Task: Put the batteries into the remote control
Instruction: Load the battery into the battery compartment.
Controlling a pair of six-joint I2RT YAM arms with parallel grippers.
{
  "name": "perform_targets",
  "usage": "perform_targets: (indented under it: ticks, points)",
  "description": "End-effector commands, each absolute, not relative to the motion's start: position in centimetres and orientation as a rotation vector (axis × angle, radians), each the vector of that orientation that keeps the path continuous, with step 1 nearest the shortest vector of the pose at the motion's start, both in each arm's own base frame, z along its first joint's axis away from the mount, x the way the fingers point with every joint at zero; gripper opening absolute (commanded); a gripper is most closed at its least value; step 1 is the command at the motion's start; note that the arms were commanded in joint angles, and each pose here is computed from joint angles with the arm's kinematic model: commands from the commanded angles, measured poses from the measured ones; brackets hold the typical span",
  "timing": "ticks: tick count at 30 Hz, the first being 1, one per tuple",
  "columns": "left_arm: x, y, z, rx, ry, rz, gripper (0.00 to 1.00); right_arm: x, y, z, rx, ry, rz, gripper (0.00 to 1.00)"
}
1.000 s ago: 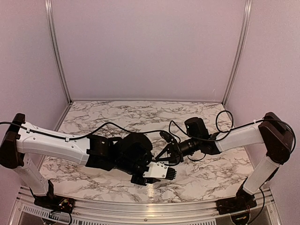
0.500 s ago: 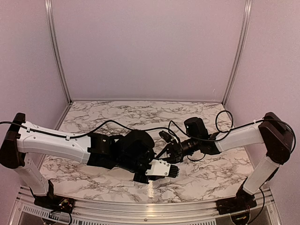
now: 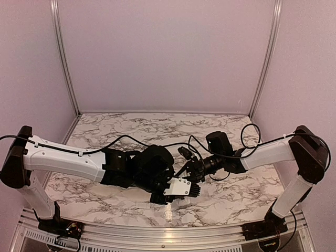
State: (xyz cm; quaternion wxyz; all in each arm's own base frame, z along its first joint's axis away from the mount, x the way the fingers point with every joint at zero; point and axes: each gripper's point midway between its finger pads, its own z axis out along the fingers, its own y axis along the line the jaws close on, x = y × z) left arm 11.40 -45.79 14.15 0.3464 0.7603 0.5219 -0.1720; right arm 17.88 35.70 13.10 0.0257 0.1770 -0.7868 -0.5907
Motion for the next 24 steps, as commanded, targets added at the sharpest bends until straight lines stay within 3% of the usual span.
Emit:
perform_targets:
  ticks: [1, 24]
  points:
    - [12.1, -45.6, 13.6, 1.966, 1.414, -0.485, 0.13, 18.0, 36.7, 14.6, 0.622, -2.404, -1.873, 0.00]
    - [14.2, -44.1, 9.7, 1.976, 1.563, -0.452, 0.05, 17.1, 36.7, 17.4, 0.663, -2.318, -1.969, 0.00]
